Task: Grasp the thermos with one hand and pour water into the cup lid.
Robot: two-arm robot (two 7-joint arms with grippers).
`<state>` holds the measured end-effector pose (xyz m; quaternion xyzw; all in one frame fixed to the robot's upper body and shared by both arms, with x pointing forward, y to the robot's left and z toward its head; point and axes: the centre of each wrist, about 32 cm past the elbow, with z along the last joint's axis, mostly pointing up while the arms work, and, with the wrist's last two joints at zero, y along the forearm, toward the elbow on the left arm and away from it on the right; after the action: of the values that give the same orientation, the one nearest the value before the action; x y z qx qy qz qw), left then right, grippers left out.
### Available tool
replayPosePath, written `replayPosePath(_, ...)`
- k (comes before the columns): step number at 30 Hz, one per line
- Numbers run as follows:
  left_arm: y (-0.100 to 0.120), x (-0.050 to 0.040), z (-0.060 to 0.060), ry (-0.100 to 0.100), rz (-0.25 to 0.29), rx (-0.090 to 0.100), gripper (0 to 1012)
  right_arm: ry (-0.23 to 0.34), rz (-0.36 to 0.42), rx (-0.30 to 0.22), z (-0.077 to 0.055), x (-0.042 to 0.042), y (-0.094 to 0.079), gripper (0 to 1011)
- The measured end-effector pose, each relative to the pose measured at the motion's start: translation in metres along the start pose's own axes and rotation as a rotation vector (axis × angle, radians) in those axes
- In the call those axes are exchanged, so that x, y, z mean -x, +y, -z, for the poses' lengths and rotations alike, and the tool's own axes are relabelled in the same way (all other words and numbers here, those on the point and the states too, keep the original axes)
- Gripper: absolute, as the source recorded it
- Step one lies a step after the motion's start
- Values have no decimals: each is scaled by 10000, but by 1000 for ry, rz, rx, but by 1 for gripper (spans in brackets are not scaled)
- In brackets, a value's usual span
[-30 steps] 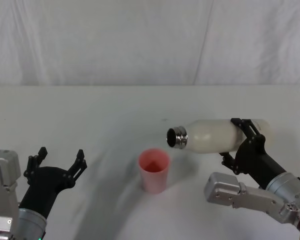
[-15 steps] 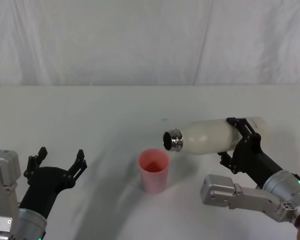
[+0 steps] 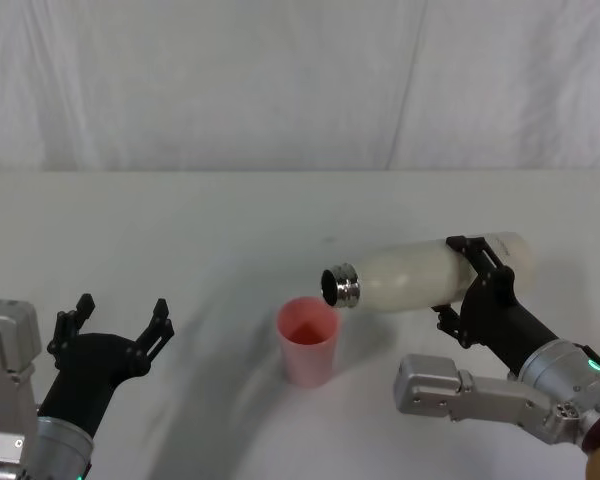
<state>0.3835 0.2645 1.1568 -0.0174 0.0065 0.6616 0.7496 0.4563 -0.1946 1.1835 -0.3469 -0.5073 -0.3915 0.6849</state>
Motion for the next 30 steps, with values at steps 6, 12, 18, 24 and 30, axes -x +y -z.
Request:
replayPosePath(6,0,0,0,0,0,0,1001,-9,-4,1,-4,16,12,950)
replayPosePath(12,0,0,0,0,0,0,1001,-20,-6,2,-8,29,25,950)
replayPosePath(18,0,0,0,0,0,0,1001,-35,-8,3,-12,35,37,950)
replayPosePath(24,0,0,0,0,0,0,1001,-47,-8,6,-11,43,45,950)
replayPosePath(30,0,0,0,0,0,0,1001,-63,-3,15,-2,35,59,950)
